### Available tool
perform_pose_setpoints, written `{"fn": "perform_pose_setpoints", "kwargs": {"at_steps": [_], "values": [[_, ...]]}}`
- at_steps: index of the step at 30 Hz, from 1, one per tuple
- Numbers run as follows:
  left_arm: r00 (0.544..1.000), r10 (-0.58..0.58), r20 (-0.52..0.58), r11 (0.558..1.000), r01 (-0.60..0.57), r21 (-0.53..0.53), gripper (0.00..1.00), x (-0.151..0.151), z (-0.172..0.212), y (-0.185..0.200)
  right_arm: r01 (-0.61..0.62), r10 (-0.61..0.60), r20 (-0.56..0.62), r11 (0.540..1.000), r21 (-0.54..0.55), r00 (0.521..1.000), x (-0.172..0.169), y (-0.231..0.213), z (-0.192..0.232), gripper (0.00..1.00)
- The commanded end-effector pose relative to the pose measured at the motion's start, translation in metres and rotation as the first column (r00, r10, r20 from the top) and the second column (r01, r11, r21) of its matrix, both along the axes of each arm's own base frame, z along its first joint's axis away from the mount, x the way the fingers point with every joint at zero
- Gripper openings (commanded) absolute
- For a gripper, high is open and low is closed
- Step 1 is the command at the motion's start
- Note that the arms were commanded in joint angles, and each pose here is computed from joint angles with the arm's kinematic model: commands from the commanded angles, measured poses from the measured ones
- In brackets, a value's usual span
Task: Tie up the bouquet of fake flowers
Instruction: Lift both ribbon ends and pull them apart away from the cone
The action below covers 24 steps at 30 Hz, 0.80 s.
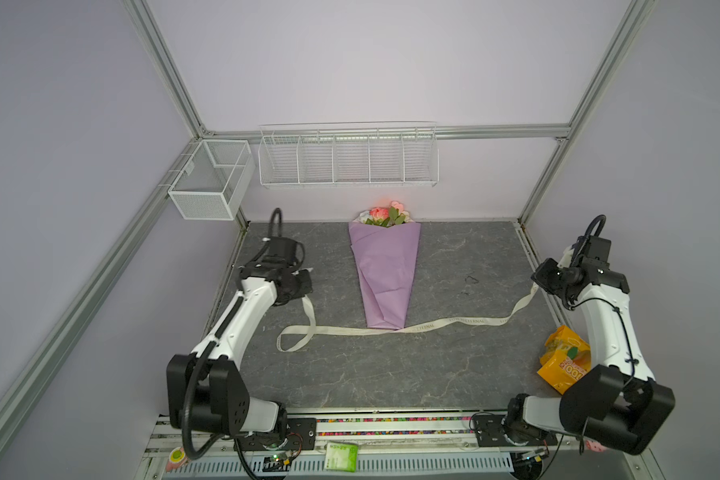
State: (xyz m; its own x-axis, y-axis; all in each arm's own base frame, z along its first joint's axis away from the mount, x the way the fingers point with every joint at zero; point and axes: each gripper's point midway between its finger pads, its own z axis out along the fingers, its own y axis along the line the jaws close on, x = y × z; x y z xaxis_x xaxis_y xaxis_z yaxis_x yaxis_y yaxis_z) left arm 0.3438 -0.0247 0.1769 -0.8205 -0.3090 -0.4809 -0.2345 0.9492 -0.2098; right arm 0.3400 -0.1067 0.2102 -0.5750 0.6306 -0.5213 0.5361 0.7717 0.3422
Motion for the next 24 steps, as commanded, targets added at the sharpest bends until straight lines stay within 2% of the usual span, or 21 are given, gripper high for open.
{"fn": "perform_pose_setpoints", "kwargs": {"at_steps": [1,5,8,11,13,18,24], "values": [[0.977,0.21,0.035,0.977,-0.209,-0.029,0.0,-0.015,0.013,0.063,0.112,-0.115,-0.027,0.99,-0.086,0.993,-0.006,-0.032,0.004,0.06],[0.889,0.443,0.113,0.896,-0.442,-0.035,0.0,-0.022,0.026,0.139,0.212,-0.213,-0.004,0.972,-0.101,0.977,-0.009,-0.055,0.005,0.06],[0.849,0.512,0.129,0.856,-0.517,0.01,0.0,-0.016,0.026,0.167,0.229,-0.232,-0.006,0.964,-0.131,0.973,-0.005,-0.065,0.003,0.06],[0.802,0.584,0.123,0.809,-0.588,-0.005,0.0,-0.013,0.035,0.194,0.277,-0.287,-0.033,0.944,-0.178,0.957,-0.004,-0.08,0.004,0.07],[0.781,0.602,0.167,0.793,-0.609,-0.008,0.0,-0.008,0.046,0.21,0.308,-0.322,-0.032,0.926,-0.22,0.946,-0.004,-0.091,0.009,0.06],[0.777,0.609,0.16,0.786,-0.618,0.004,0.0,0.003,0.056,0.224,0.413,-0.43,0.031,0.842,-0.346,0.902,-0.011,-0.12,0.039,0.06],[0.759,0.619,0.201,0.771,-0.636,0.03,0.0,0.008,0.064,0.235,0.465,-0.465,0.114,0.768,-0.441,0.878,-0.009,-0.141,0.074,0.06]]}}
